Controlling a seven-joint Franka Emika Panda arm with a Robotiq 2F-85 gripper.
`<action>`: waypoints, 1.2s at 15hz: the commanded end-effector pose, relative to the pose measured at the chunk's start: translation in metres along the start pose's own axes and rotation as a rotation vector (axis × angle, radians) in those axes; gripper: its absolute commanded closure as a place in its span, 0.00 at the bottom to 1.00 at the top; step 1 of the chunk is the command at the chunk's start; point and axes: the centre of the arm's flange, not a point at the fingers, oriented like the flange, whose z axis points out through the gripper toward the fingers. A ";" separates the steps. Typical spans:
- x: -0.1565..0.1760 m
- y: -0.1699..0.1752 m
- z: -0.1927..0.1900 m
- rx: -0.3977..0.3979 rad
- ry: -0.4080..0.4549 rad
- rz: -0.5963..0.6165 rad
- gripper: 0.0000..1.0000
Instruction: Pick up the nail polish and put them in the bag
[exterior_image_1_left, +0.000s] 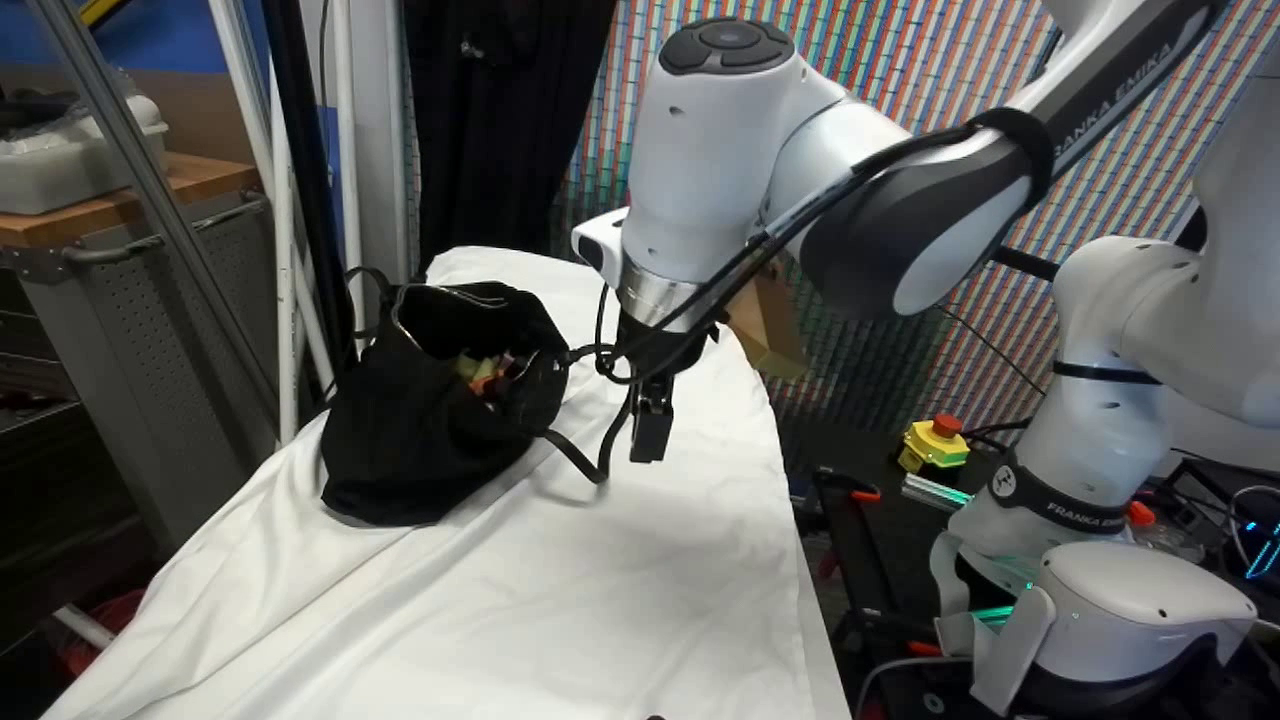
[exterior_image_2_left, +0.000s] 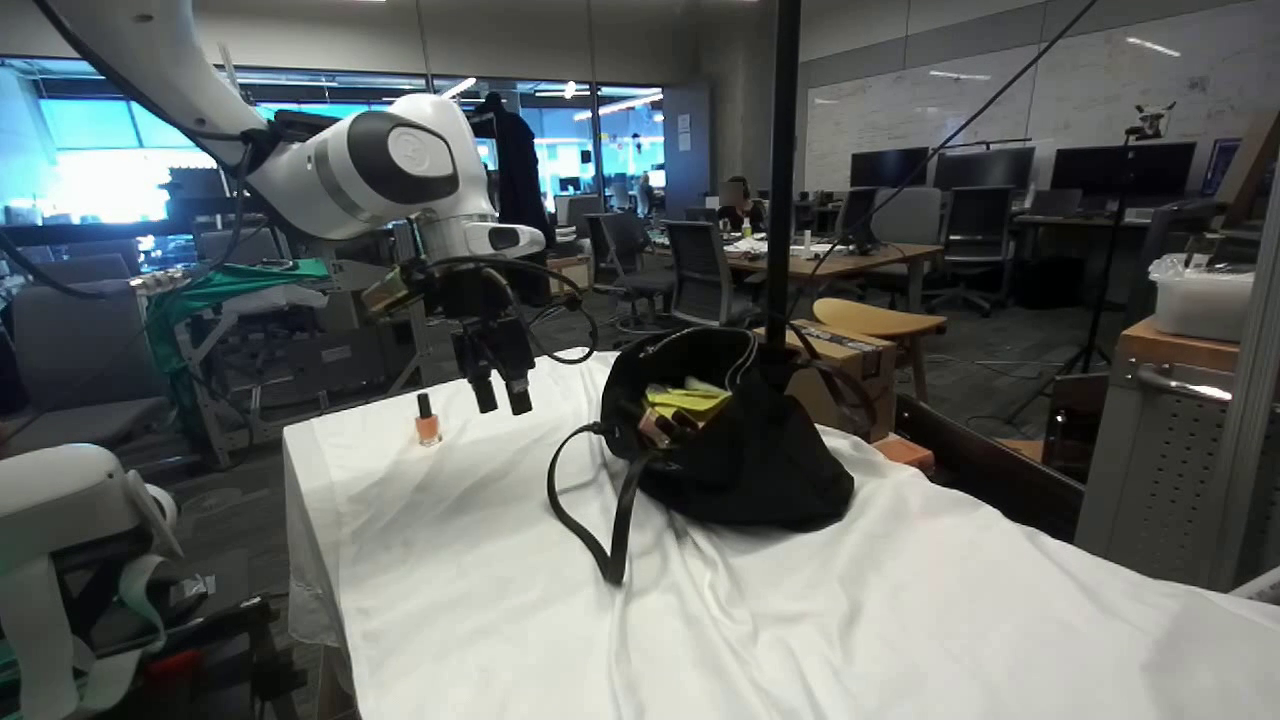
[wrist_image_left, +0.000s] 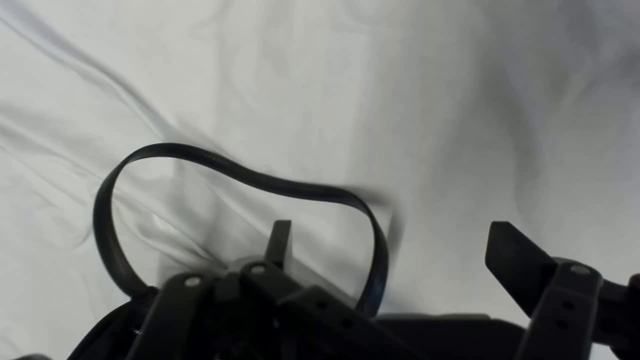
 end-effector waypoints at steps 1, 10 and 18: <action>-0.015 -0.032 -0.002 0.007 -0.016 -0.052 0.00; -0.034 -0.107 -0.003 0.084 -0.051 -0.225 0.00; -0.052 -0.158 -0.010 0.235 -0.042 -0.371 0.00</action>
